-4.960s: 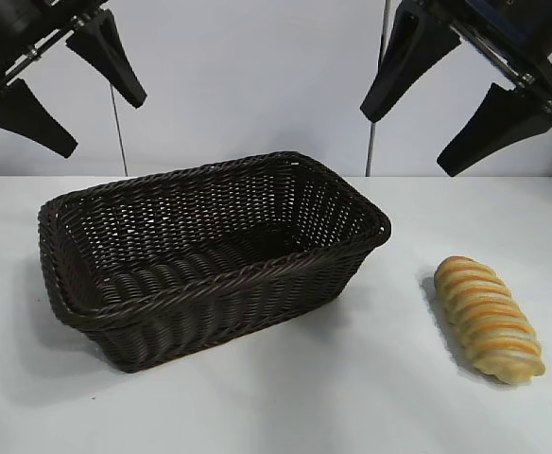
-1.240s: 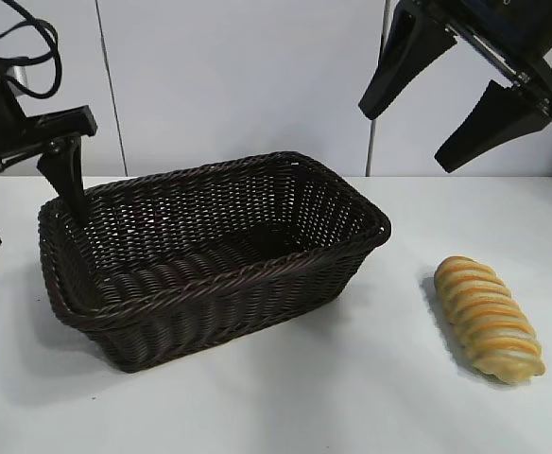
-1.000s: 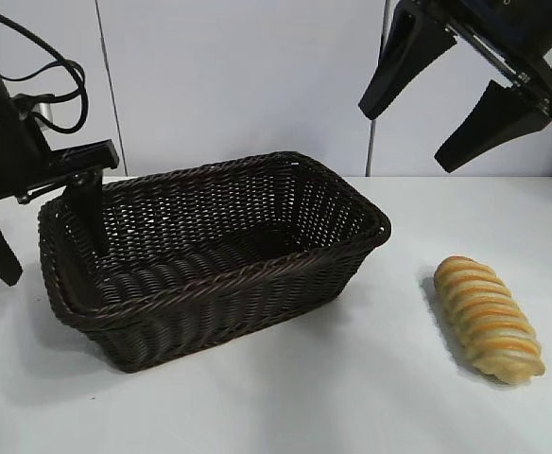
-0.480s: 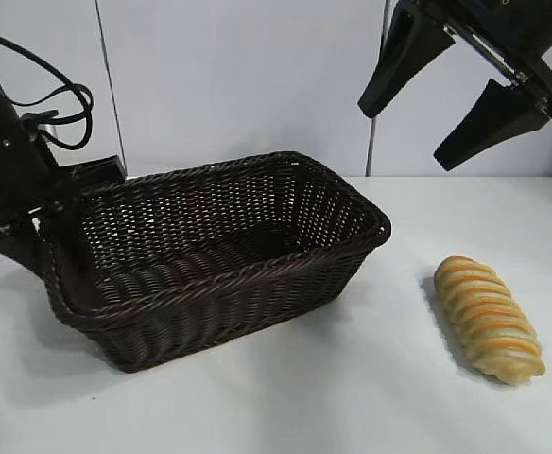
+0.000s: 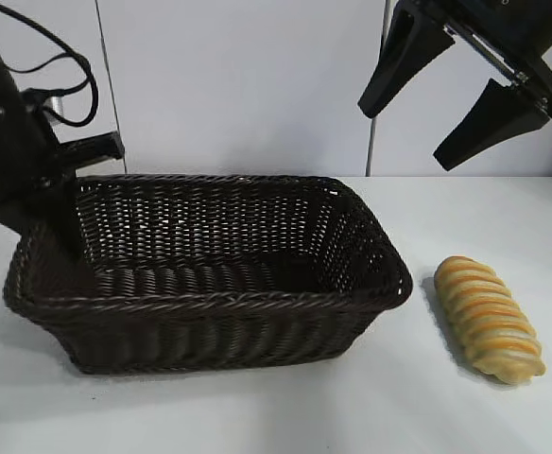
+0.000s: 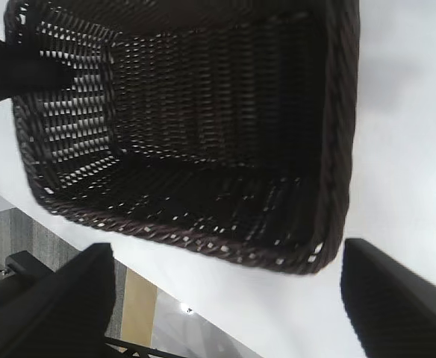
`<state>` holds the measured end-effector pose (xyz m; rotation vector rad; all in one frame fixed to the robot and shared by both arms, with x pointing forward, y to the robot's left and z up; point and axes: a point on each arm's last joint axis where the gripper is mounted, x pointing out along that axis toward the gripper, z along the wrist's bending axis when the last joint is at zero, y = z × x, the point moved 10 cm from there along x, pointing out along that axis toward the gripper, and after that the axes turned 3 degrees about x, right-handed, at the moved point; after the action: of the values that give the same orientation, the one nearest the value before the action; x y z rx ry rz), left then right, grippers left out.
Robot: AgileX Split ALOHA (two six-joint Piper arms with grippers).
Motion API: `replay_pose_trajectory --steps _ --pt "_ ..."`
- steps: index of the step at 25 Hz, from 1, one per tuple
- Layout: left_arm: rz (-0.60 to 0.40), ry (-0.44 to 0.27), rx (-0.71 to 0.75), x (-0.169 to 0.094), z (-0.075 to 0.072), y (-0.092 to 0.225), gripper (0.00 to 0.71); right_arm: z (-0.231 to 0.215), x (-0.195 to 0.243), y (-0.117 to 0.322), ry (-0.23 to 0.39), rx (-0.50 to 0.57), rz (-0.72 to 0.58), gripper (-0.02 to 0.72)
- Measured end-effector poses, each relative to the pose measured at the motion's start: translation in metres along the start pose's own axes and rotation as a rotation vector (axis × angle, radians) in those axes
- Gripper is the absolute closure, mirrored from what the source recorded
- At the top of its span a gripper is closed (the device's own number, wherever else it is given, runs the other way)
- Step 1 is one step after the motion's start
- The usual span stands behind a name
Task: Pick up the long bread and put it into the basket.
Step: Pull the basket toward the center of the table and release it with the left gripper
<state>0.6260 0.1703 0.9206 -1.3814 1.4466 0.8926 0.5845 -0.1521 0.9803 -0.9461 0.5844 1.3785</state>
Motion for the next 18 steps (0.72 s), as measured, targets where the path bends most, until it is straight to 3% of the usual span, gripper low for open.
replay_pose_trajectory --steps 3,7,11,18 --pt "-0.032 0.034 -0.030 -0.009 0.005 -0.008 0.614 0.000 0.000 0.000 0.000 0.000 0.000 0.135" --pt "-0.033 0.039 -0.065 -0.009 0.024 -0.012 0.614 0.000 0.000 0.000 0.000 0.000 0.000 0.135" --pt "0.015 0.039 -0.078 0.011 0.036 -0.011 0.614 0.000 0.000 0.000 0.000 0.000 -0.001 0.135" --pt "0.083 0.087 -0.076 0.048 0.039 -0.010 0.614 0.000 0.000 0.000 0.000 0.000 -0.001 0.135"
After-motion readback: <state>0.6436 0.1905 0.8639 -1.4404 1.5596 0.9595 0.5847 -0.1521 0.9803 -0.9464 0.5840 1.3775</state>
